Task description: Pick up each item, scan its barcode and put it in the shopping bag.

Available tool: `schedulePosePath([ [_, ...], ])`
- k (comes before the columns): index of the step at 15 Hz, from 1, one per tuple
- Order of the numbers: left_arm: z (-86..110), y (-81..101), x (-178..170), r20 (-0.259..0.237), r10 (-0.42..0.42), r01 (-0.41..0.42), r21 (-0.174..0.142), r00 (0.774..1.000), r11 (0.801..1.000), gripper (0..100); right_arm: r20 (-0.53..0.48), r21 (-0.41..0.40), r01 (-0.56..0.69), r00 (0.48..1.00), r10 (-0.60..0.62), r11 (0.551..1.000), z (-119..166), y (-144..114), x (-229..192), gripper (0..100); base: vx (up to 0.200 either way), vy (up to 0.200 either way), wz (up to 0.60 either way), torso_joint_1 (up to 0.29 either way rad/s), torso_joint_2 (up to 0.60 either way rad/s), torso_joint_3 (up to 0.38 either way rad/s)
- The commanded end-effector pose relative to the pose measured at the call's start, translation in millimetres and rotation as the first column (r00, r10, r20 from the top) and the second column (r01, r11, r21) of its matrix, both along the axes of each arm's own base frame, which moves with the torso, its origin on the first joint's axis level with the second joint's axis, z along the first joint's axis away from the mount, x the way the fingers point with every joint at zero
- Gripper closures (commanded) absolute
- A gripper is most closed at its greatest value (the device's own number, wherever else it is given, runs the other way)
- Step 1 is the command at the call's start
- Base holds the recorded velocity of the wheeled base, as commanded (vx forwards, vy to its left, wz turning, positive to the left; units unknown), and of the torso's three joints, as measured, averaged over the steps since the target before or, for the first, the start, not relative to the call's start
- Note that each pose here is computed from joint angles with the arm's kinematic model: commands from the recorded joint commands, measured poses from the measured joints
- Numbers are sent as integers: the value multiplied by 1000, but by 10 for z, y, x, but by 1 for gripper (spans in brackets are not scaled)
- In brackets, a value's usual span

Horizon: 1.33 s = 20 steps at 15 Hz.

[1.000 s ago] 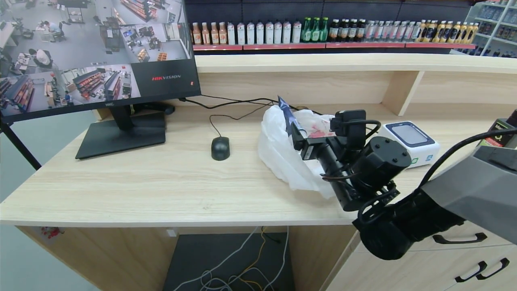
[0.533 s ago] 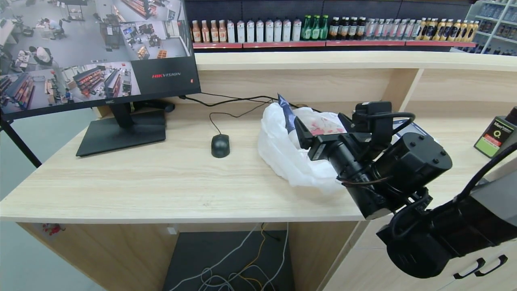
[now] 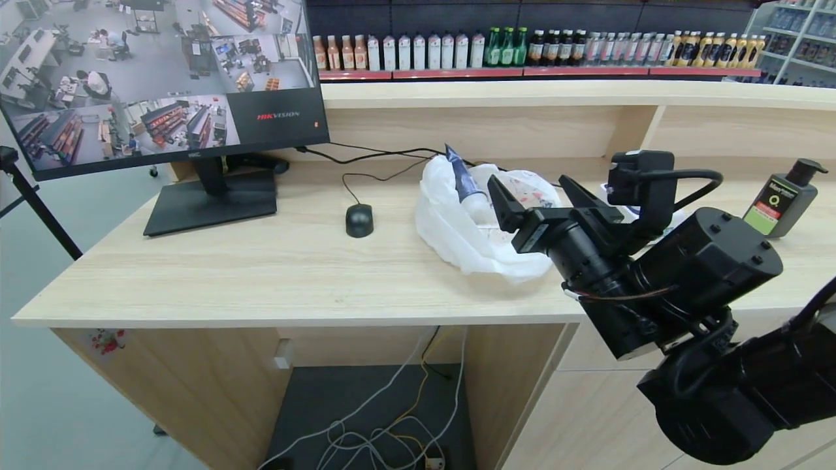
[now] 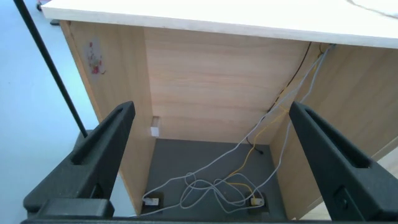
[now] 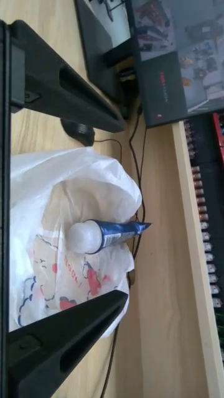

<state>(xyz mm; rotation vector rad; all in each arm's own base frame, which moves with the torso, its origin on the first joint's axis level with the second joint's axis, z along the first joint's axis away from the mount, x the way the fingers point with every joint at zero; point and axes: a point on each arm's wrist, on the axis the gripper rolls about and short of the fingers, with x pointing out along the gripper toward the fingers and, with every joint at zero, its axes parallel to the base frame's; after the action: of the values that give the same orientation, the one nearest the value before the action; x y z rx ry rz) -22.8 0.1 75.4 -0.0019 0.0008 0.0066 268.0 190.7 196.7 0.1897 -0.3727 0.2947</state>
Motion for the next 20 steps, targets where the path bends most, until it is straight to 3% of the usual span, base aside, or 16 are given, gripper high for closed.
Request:
schedulePosePath([
  [1, 0, 0, 0, 1, 1, -1, -3, 1000, 1000, 0, -3, 9, -2, 1000, 2, 1000, 5, -21, -19, 0, 0, -200, 0, 7, 2, 2],
  [7, 0, 0, 0, 1, 1, -1, -15, 1000, 1000, 0, 2, 8, -3, 1000, 3, 1000, 21, -4, -29, 0, 0, -200, 0, 4, 2, 5],
  [10, 0, 0, 0, 1, 1, -1, -16, 1000, 1000, 0, -27, -46, 8, 1000, -10, 999, -63, -76, -116, 0, 0, -200, 0, 1, -2, 4],
  [20, 0, 0, 0, 1, 1, -1, -18, 1000, 1000, 0, -9, -19, 32, 999, -32, 999, -7, -126, -36, 0, 0, -200, 0, 2, 0, 1],
])
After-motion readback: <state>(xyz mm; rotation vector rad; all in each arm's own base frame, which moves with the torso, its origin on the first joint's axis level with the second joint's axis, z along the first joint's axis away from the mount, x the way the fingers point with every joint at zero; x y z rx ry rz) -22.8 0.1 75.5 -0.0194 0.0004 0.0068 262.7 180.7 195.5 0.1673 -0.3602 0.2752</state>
